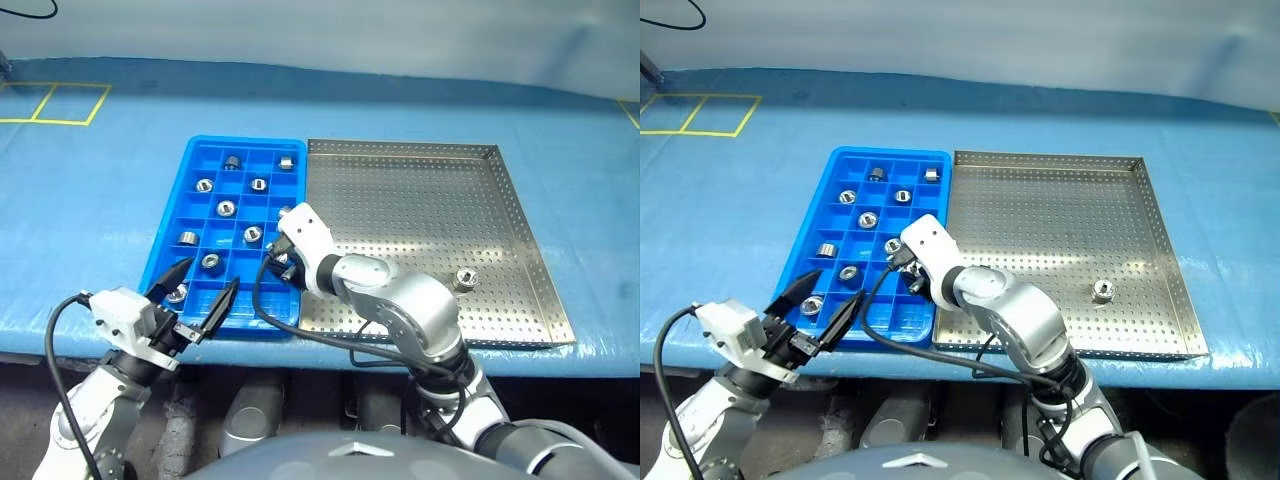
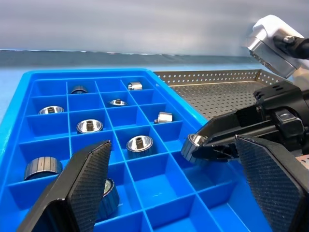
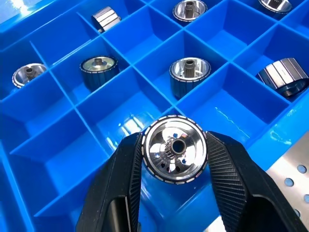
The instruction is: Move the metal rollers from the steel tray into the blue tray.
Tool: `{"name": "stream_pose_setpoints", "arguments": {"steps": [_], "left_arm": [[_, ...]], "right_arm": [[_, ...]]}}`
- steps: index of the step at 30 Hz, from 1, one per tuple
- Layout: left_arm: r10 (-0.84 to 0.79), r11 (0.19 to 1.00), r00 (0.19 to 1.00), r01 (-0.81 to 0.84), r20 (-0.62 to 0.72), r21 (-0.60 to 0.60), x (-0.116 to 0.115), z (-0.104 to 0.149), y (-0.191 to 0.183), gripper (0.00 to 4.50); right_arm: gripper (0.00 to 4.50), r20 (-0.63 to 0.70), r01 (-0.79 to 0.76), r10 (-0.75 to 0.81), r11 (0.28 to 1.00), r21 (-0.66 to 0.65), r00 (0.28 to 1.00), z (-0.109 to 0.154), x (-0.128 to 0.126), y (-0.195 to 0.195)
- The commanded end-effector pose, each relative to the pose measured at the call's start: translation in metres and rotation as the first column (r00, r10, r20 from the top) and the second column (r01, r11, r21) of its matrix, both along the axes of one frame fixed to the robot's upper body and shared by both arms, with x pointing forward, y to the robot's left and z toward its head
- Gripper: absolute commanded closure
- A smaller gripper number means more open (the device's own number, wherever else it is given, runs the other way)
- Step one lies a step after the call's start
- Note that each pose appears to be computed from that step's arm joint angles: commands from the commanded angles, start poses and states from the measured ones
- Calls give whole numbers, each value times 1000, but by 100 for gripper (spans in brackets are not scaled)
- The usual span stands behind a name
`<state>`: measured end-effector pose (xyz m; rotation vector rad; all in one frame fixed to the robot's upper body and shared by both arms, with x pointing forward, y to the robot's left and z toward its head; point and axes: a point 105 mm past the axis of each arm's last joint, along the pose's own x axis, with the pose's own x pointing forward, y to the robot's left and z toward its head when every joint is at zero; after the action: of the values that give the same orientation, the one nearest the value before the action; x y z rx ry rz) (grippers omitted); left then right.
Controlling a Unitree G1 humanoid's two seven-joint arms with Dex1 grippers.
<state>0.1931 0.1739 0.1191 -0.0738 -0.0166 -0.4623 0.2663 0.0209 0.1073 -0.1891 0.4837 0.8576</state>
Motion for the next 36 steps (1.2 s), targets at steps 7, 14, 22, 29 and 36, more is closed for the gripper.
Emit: {"name": "stream_pose_setpoints", "arguments": {"steps": [7, 14, 22, 29, 36], "left_arm": [[-108, 994, 994, 107, 30, 15, 12, 7, -12, 0], [-199, 979, 979, 196, 49, 51, 39, 9, -22, 0], [-330, 941, 939, 320, 95, 107, 83, 8, -62, 0], [-445, 895, 889, 439, 103, 78, 84, 6, -92, 0], [-452, 892, 886, 448, 98, 67, 83, 6, -89, 0]], "right_arm": [[119, 78, 182, -185, 982, 50, 980, 18, 15, -36], [119, 170, 579, -581, 813, 67, 796, 27, 35, -133], [119, 208, 829, -808, 558, -27, 551, 2, 11, -220], [119, 157, 860, -849, 510, -14, 505, -13, 0, -223], [119, 161, 833, -830, 549, 67, 534, 0, 5, -210]]}}
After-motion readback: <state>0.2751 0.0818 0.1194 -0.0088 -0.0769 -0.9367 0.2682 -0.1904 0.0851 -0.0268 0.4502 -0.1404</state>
